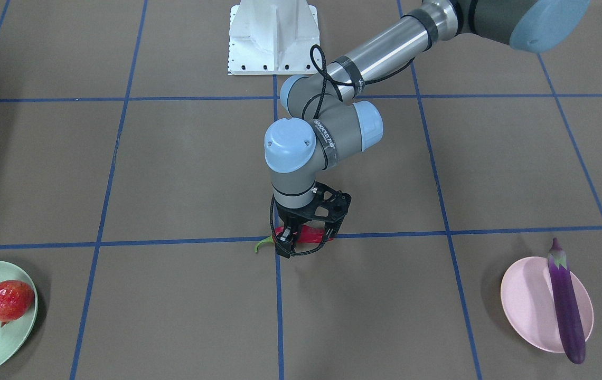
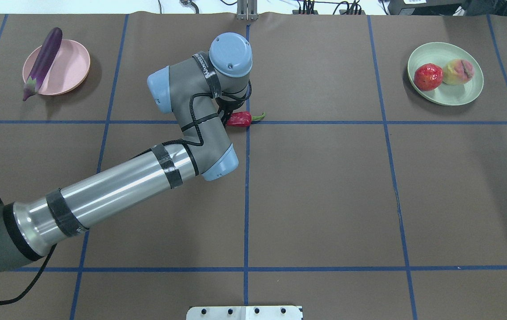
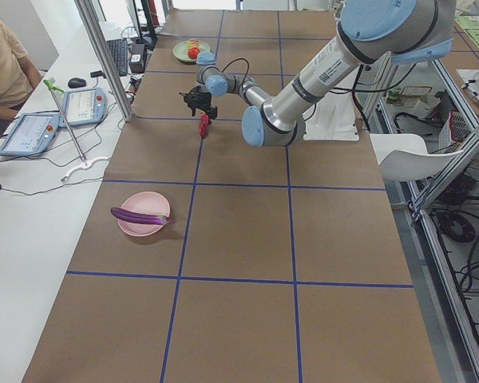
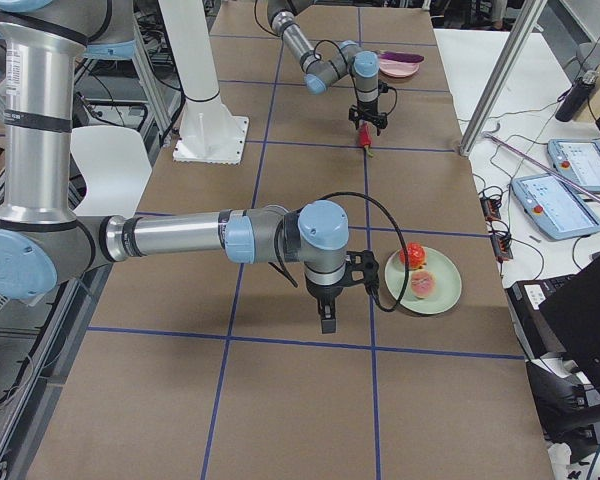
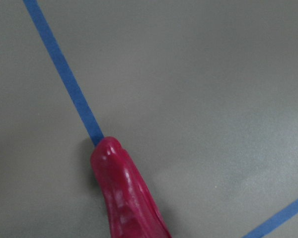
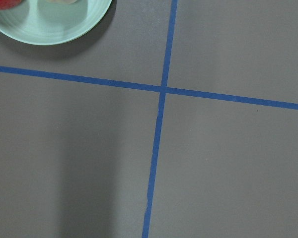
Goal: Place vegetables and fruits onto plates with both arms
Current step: 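Move the left gripper to the red chili pepper and grasp it, then carry the chili pepper with the left gripper onto the pink plate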
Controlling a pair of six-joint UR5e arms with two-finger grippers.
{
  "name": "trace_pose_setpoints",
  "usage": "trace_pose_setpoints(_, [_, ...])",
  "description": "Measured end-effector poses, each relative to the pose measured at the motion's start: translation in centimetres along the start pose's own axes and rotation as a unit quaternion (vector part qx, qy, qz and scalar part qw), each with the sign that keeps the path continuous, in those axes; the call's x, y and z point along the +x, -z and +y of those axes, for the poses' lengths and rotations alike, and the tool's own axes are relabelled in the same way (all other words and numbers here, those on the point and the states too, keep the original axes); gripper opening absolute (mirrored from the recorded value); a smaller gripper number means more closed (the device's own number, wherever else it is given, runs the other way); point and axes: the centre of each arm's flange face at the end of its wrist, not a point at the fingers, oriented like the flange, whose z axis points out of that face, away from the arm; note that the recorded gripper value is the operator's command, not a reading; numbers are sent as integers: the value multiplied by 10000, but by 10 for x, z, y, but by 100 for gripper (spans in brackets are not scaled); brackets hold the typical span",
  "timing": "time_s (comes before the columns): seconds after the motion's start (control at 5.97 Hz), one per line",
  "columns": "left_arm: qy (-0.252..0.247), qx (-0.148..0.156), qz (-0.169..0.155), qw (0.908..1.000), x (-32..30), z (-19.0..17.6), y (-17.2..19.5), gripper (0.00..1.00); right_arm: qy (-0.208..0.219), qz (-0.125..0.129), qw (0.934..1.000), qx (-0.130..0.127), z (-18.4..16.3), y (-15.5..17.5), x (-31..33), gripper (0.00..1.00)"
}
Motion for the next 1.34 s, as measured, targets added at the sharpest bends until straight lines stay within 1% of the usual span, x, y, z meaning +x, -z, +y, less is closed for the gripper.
trace_pose_setpoints(0.17, [-12,8,-12,10000,-2,1,-3,93,1,0,10000,7,0,0,0,100])
trace_pose_setpoints(0.34, [-40,-2,-24,10000,-4,4,-7,66,6,1,10000,17,0,0,0,100])
trace_pose_setpoints(0.5, [-79,-11,-31,10000,-6,7,-9,31,8,2,10000,19,0,0,0,100])
trace_pose_setpoints(0.67, [-135,-31,6,9999,-6,8,-9,0,9,2,10000,19,0,0,0,100])
trace_pose_setpoints(1.01, [-325,-66,125,9994,-1,6,2,0,-1,1,10000,15,0,0,1,100])
trace_pose_setpoints(1.17, [-582,-64,232,9980,8,-4,18,0,-3,-1,10000,14,0,0,1,100])
trace_pose_setpoints(1.34, [-1138,11,295,9931,16,-17,34,0,-4,-3,10000,14,0,0,1,100])
